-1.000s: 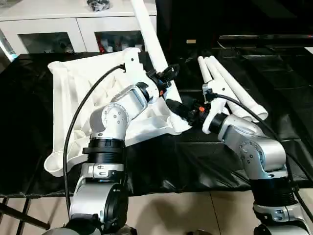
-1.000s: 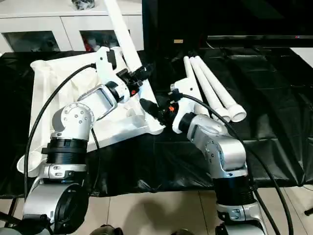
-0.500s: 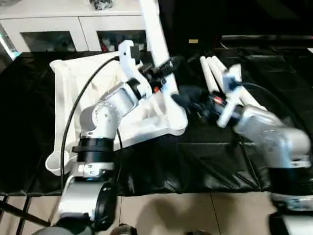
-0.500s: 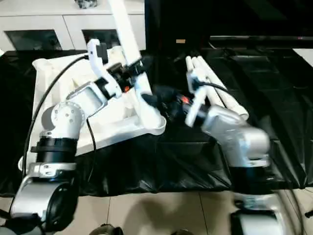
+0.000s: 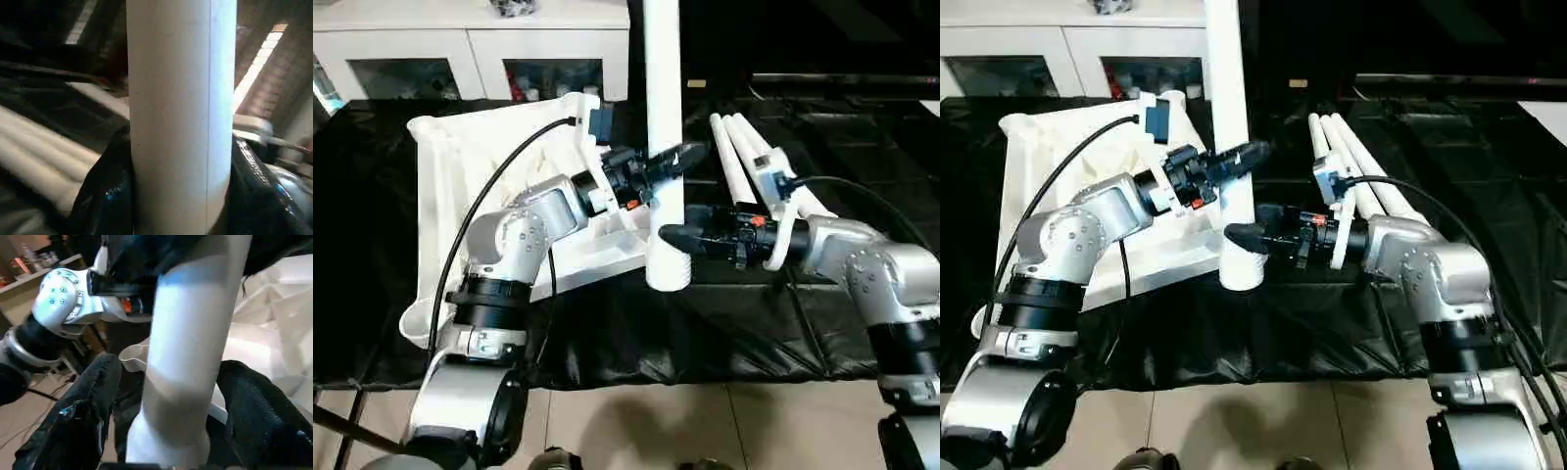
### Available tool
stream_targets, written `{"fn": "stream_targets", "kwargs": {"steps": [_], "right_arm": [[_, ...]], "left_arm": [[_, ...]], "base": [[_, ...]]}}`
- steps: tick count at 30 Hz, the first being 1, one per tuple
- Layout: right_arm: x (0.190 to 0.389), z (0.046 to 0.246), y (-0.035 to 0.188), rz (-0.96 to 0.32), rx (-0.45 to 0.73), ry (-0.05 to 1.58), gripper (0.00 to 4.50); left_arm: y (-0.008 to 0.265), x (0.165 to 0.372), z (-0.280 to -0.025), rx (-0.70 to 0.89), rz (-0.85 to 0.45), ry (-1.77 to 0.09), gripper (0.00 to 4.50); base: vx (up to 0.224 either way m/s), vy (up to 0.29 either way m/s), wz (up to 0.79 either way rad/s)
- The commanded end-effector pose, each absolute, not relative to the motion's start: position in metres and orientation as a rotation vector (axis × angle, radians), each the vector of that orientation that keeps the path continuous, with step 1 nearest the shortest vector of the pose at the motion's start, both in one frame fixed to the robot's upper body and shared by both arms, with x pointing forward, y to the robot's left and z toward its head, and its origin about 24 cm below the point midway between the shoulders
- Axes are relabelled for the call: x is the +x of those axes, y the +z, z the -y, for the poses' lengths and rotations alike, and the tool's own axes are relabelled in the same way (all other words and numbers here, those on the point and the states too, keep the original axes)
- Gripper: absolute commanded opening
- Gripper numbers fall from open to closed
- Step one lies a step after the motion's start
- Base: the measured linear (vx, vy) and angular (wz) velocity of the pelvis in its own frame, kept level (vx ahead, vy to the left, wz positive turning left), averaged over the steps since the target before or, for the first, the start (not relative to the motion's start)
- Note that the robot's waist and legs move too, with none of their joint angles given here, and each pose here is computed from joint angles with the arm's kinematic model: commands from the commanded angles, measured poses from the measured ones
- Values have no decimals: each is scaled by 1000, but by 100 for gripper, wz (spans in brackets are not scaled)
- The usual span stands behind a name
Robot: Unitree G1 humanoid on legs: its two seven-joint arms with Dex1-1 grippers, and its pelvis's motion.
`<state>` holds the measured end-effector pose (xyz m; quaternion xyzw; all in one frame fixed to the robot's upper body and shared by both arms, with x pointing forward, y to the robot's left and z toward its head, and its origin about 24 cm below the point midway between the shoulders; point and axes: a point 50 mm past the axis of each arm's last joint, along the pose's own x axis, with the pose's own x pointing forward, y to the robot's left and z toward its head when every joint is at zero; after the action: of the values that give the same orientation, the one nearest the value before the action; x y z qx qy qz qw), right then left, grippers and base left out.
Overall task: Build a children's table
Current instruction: Pick table leg
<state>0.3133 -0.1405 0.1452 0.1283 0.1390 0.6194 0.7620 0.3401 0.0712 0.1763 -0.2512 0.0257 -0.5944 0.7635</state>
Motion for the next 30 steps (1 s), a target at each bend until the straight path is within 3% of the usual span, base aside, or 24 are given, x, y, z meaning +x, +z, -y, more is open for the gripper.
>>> {"fn": "stream_targets", "kwargs": {"steps": [1,6,8,18,22,23,24,27,28,30], "right_arm": [[313,138,148,-311,273,1397,318],[310,136,146,-332,291,1443,306],[308,134,145,-343,288,1463,273],[307,132,142,-351,307,1475,192],[307,131,143,-318,309,1440,188],[308,131,144,-300,298,1418,188],[308,129,144,-281,286,1393,187],[309,127,145,-251,265,1355,187],[311,125,144,-233,235,1287,187],[313,123,143,-220,214,1219,187]], "left_arm": [[189,330,-65,-559,-12,-1448,190],[190,325,-62,-596,-4,-1509,190],[190,326,-61,-605,0,-1500,190],[191,330,-59,-633,1,-1489,190],[191,332,-60,-597,-2,-1455,189],[191,334,-60,-601,1,-1429,245],[190,339,-60,-568,18,-1355,259],[189,346,-62,-496,40,-1232,263],[183,359,-64,-406,22,-1019,264],[177,368,-69,-337,-7,-853,264]], "base": [[0,0,0],[0,0,0],[0,0,0],[0,0,0],[0,0,0],[0,0,0],[0,0,0],[0,0,0],[0,0,0],[0,0,0]]}}
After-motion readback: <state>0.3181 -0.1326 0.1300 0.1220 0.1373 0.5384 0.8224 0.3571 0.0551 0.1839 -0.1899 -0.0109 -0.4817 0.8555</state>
